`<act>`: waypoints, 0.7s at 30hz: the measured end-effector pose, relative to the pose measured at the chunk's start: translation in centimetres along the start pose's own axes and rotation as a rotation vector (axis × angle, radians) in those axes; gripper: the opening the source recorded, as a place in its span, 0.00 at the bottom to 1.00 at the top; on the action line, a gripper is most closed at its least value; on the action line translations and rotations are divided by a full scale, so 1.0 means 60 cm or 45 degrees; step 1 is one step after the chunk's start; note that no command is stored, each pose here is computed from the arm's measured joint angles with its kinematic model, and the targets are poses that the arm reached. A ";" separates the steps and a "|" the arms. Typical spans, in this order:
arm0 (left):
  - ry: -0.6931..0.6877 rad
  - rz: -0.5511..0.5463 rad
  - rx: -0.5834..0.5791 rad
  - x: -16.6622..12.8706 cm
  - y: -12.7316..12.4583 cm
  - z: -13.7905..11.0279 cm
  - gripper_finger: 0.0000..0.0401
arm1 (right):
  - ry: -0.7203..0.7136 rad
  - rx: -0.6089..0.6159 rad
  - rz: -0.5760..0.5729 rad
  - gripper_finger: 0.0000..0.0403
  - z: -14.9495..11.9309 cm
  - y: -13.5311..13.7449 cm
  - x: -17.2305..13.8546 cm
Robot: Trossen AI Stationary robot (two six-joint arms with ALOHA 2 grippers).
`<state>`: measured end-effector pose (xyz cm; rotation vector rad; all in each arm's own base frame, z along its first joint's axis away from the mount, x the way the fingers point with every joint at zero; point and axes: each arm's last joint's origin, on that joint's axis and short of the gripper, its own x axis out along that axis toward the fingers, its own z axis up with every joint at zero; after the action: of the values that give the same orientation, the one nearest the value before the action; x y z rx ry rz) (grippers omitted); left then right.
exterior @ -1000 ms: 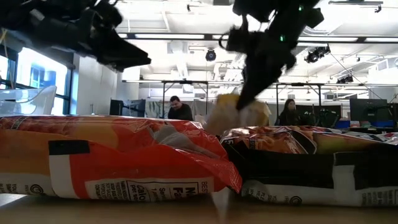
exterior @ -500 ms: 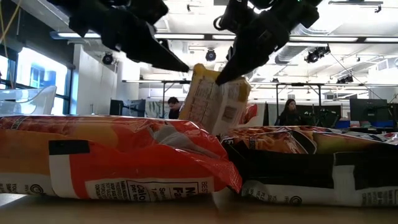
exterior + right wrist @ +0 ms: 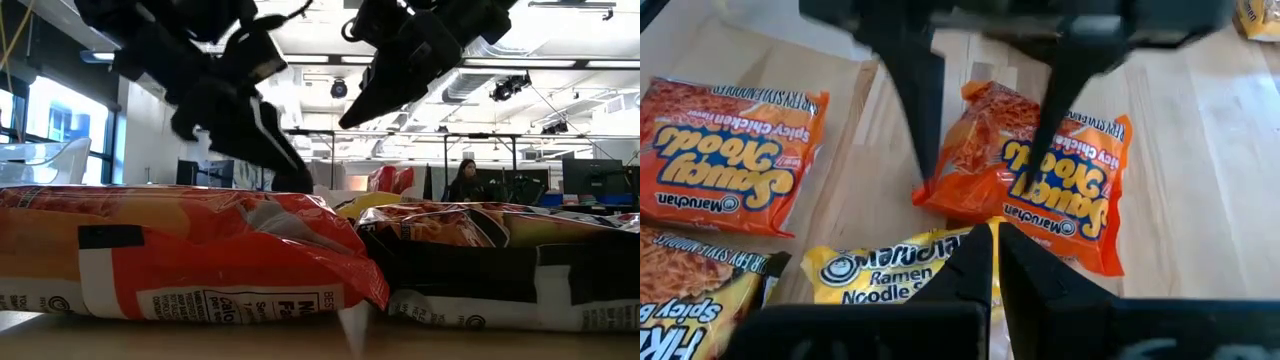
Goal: Sort Maruchan noodles
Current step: Put the yellow noodle pack into the transparent bin
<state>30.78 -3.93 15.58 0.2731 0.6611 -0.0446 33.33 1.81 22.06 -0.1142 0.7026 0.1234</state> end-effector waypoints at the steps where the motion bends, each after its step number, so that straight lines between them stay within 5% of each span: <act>1: 0.010 -0.009 0.038 0.005 -0.005 -0.004 0.63 | 0.001 0.000 0.000 0.00 0.000 0.000 0.000; 15: -0.098 -0.111 0.314 0.082 -0.041 -0.030 0.62 | 0.082 -0.020 -0.061 0.00 0.004 0.035 -0.070; 21: -0.095 -0.080 0.378 0.110 -0.057 -0.021 0.49 | 0.126 0.021 -0.062 0.00 0.000 0.056 -0.077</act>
<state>34.81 -6.58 9.76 0.5338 0.5875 -0.2129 29.32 4.79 24.82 -0.1220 0.7989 0.0660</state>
